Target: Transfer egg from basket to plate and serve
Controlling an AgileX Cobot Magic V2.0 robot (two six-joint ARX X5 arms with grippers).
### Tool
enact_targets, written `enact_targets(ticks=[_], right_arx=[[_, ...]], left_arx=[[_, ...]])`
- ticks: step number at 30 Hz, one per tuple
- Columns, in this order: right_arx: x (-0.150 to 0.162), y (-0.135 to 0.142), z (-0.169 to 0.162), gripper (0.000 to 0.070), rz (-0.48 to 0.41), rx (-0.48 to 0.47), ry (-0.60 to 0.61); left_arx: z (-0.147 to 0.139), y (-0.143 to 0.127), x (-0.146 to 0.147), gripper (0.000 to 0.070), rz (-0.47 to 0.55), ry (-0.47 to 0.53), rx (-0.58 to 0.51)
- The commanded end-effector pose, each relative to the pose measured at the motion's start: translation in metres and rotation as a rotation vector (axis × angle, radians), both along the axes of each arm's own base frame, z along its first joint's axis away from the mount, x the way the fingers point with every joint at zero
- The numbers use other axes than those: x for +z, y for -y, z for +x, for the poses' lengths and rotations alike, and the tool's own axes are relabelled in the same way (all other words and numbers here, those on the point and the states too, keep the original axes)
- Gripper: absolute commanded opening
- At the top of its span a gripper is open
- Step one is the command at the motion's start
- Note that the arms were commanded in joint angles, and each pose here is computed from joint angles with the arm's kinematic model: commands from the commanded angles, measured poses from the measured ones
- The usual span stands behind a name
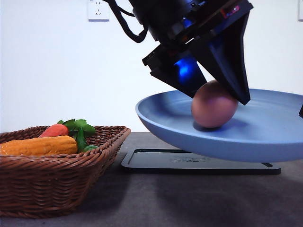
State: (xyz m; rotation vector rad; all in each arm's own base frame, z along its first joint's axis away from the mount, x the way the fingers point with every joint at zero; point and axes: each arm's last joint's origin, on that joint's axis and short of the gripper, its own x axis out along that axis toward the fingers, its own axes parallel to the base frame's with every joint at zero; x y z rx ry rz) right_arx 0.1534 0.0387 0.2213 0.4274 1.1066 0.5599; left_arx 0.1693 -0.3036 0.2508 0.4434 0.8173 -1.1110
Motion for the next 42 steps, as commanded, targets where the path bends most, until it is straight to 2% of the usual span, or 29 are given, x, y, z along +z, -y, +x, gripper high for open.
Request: enact_targets(ticks=[1,5,9,16,23,28,36,42], right_arx=[[0.001,-0.001,0.001,0.0,0.019,0.004,-0.008],[-0.001,-0.001,0.002,0.0,0.026,-0.002,-0.033],[-0.006,-0.002,0.007,0.0,0.039,0.0,-0.074],[-0.017,0.002,0.03,0.0,0.049,-0.038,-0.103],[-0.02,0.011,0.082,0.0,0.052,-0.094,-0.105],[-0.024,0.01,0.124,0.0,0.051,-0.097,-0.124],[-0.04,0.007,0.188,0.0,0.049,-0.099,-0.149],[-0.054,0.006,0.212,0.0,0.05,-0.108,-0.18]], left_arx=[[-0.002,0.005,0.001,0.034,-0.001,0.018,-0.019],[-0.001,0.004,0.004,0.0357,-0.008,0.012,-0.008],[-0.004,-0.004,0.021,0.0353,-0.057,0.022,0.017],[-0.016,-0.045,0.072,0.0345,-0.14,0.091,0.067],[-0.041,-0.104,0.124,0.0337,-0.232,0.226,0.171],[-0.062,-0.142,0.149,0.0337,-0.292,0.318,0.243],[-0.088,-0.187,0.168,0.0337,-0.37,0.401,0.324],[-0.098,-0.202,0.174,0.0337,-0.42,0.42,0.349]])
